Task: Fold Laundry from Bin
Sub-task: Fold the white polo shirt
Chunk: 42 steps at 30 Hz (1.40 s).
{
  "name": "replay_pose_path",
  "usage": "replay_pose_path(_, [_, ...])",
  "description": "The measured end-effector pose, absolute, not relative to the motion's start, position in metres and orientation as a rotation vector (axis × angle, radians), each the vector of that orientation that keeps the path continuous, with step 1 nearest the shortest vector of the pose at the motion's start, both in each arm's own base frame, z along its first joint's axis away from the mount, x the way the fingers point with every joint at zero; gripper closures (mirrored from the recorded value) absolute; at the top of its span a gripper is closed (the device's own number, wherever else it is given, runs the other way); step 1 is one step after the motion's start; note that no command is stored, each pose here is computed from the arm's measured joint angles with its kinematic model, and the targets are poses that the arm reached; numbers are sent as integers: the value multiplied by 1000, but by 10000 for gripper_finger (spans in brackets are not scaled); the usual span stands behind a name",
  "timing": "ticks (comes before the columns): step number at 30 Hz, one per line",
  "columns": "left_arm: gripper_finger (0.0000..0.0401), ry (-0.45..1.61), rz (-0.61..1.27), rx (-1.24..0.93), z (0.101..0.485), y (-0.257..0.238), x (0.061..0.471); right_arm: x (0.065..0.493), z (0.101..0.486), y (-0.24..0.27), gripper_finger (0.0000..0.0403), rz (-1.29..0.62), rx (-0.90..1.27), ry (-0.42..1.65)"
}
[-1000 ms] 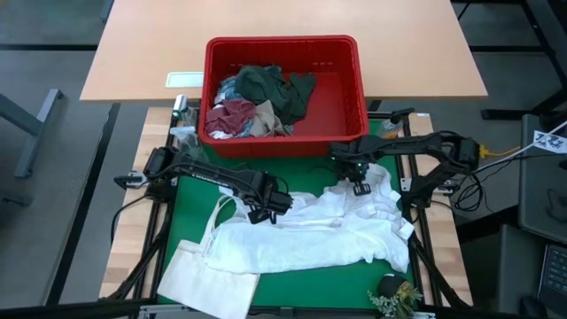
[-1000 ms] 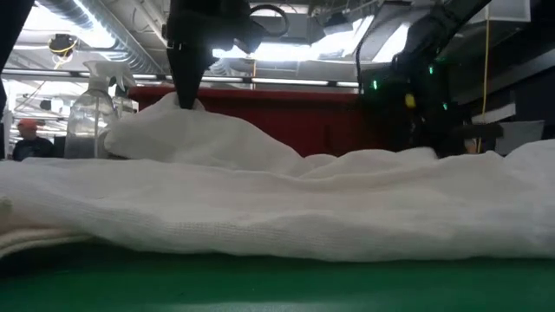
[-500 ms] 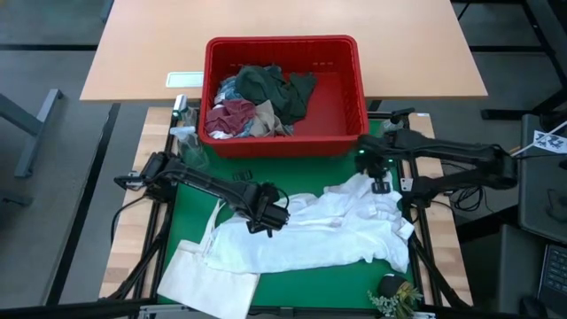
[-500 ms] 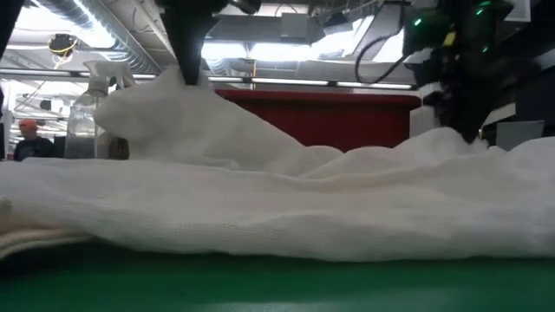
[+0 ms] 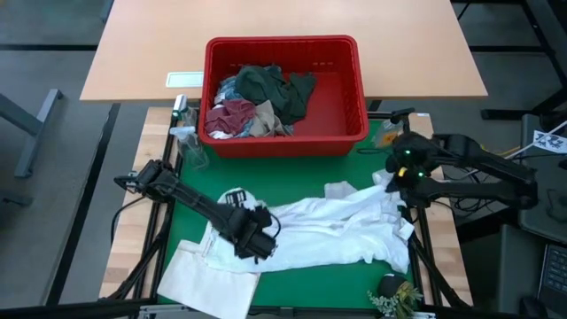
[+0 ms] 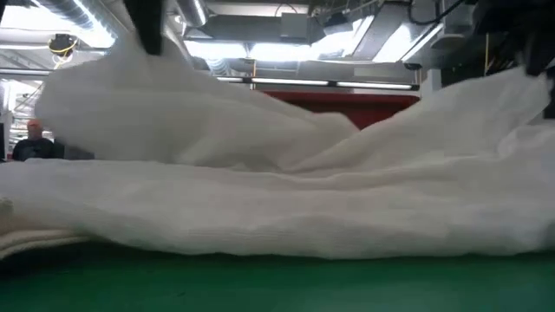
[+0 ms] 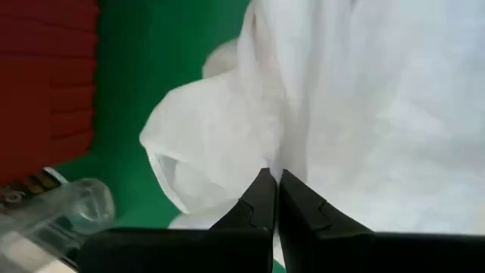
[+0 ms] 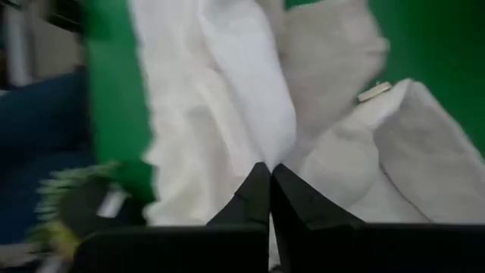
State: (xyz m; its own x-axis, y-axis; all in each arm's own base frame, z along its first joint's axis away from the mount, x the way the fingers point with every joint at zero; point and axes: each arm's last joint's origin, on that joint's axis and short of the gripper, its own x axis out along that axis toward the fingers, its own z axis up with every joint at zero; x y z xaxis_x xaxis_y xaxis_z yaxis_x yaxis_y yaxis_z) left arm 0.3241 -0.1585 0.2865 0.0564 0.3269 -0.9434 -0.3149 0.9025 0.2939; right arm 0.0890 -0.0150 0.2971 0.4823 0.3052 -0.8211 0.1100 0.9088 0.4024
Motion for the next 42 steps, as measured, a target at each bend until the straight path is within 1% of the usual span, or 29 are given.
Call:
replay_pose_path(4, [401, 1413, 472, 13, 286, -181, 312, 73, 302, -8, 402, 146, 517, 990])
replay_pose_path(8, [401, 1355, 460, -51, 286, -199, 307, 59, 299, -2, 403, 173, 611, 950])
replay_pose_path(15, [401, 1311, 499, -142, 285, -213, 301, 47, 279, 3, 403, 165, 721, 946])
replay_pose_path(21, [401, 1255, 473, -219, 285, -219, 306, 46, 263, 4, 403, 155, 793, 981])
replay_pose_path(26, [401, 1245, 458, -229, 285, -221, 306, 51, 267, 3, 403, 209, 796, 920])
replay_pose_path(32, [401, 1323, 402, -271, 278, -233, 303, 55, 270, 2, 403, 206, 810, 876])
replay_pose_path(34, [401, 1333, 410, -285, 276, -235, 303, 57, 272, 2, 403, 203, 820, 856])
replay_pose_path(42, [401, 1332, 406, -273, 273, -241, 300, 71, 287, -2, 403, 300, 733, 661])
